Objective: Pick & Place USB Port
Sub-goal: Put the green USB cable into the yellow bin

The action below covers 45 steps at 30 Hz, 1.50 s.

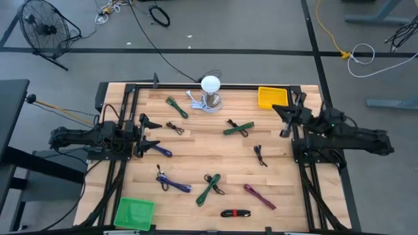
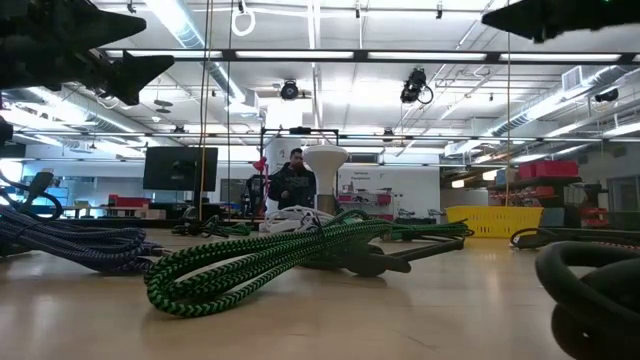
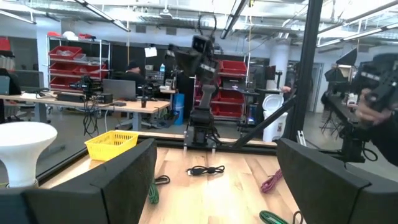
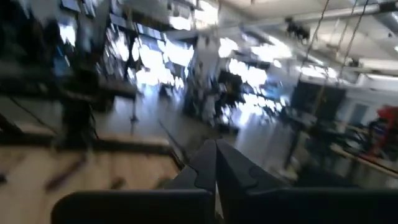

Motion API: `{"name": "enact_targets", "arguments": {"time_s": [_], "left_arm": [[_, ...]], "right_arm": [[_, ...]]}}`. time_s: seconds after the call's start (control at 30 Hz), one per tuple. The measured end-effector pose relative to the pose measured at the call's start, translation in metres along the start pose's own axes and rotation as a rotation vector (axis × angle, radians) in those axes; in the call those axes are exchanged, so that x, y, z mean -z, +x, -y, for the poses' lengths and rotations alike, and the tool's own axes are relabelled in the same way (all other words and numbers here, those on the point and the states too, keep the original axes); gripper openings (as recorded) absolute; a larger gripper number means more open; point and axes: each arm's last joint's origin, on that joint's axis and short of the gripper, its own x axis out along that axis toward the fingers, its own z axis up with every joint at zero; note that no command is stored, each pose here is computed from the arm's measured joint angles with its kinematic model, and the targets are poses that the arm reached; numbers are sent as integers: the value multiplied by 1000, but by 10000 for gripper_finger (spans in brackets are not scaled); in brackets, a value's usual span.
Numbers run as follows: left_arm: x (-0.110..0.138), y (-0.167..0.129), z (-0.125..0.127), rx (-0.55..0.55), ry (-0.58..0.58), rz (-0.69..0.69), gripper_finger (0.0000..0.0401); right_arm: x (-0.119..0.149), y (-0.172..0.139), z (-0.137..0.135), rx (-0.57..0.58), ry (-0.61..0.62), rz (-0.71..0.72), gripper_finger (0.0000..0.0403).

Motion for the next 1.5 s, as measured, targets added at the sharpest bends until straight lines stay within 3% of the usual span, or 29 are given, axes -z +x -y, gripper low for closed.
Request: {"name": "enact_targets", "arguments": {"time_s": [0.13, 0.23, 0.4, 0.57, 0.73, 0.9, 1.07, 1.33, 1.5], "left_arm": [[0, 0, 0, 0, -4, 0, 339], [0, 0, 0, 0, -11, 0, 339], [0, 0, 0, 0, -17, 0, 339], [0, 0, 0, 0, -19, -1, 339], [0, 0, 0, 0, -20, -1, 339], [0, 0, 0, 0, -20, -1, 339], [0, 0, 0, 0, -19, -1, 339], [0, 0, 0, 0, -19, -2, 339], [0, 0, 0, 0, -19, -3, 339]], "right_arm": [[-19, 29, 9, 50, -131, -283, 12], [-19, 55, 13, 89, -194, -495, 12], [7, 96, 13, 8, -222, -742, 12], [44, 123, 8, -5, -175, -910, 12], [71, 139, -3, -76, -159, -1012, 5], [92, 149, -15, -185, -24, -1072, 5], [105, 156, -24, -277, 21, -1085, 12], [116, 157, -36, -434, 65, -1129, 16], [114, 153, -46, -512, 42, -1132, 42]]}}
